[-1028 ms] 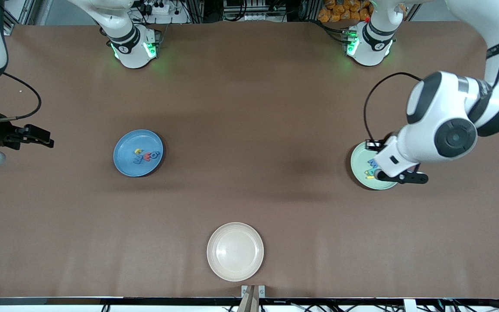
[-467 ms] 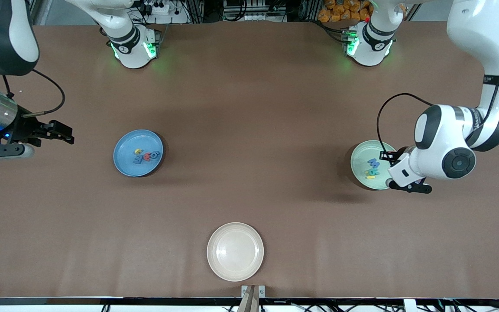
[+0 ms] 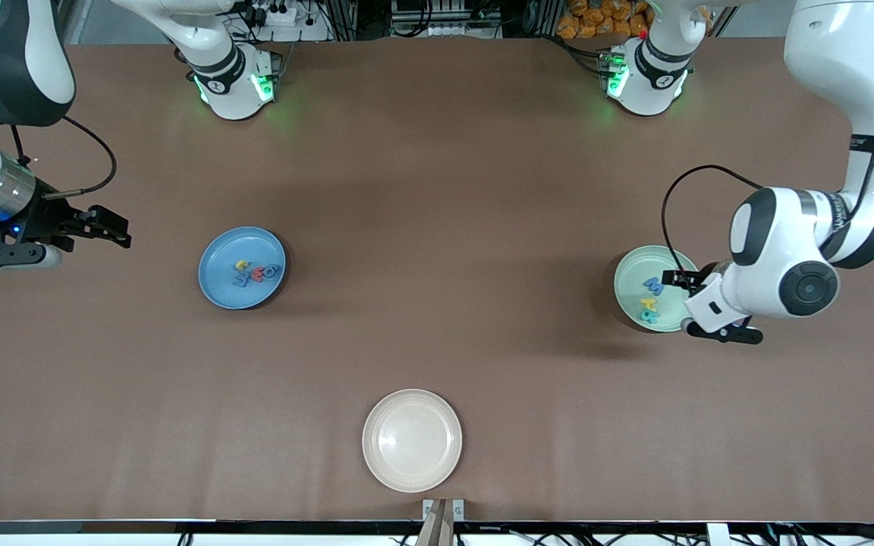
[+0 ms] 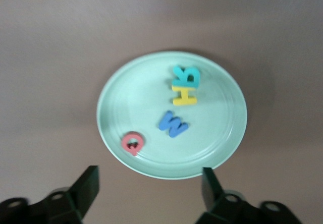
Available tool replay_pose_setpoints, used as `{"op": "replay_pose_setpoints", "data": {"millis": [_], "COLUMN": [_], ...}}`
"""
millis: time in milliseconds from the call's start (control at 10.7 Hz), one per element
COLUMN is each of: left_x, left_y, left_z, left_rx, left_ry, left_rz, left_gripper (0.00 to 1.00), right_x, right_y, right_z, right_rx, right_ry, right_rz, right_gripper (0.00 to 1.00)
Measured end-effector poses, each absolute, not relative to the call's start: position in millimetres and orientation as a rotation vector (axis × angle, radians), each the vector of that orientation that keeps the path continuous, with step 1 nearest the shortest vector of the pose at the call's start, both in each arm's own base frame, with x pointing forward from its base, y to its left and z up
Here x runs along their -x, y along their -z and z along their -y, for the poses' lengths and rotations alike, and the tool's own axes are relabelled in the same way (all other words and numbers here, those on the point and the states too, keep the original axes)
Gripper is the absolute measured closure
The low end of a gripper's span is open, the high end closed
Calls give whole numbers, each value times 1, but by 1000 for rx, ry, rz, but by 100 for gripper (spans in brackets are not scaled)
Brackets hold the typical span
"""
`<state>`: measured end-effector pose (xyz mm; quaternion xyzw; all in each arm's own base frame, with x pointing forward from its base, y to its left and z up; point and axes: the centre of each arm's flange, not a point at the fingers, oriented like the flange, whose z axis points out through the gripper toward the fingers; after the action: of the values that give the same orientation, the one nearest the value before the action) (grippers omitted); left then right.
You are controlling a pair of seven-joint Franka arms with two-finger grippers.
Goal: Sort upper and lower case letters into plates
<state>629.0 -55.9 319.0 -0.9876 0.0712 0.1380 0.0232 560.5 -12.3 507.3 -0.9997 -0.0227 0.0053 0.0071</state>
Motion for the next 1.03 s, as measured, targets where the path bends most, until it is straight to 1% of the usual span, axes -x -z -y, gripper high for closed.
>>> {"op": "replay_pose_setpoints", "data": {"millis": [187,374,747,1028], "left_x": [-641,-637,-597,-562], "left_y": [-372,-431,-550,-607], "left_z": [51,52,53,54], "left_rx": [3071,3075,3061,3051], "left_ry": [-277,-144,27,60], "left_rz": [-202,-198,-190,-184], "left_gripper": [0,0,0,0], "right_x": [-554,-547,-544,-544], "right_y": [-504,-501,-503,-503], "right_z": [15,16,21,22], "right_rx": [3129,3130,3130,3130], "right_ry": [4,9,13,20], "right_rz": [62,58,45,40], "right_gripper": [0,0,0,0]}}
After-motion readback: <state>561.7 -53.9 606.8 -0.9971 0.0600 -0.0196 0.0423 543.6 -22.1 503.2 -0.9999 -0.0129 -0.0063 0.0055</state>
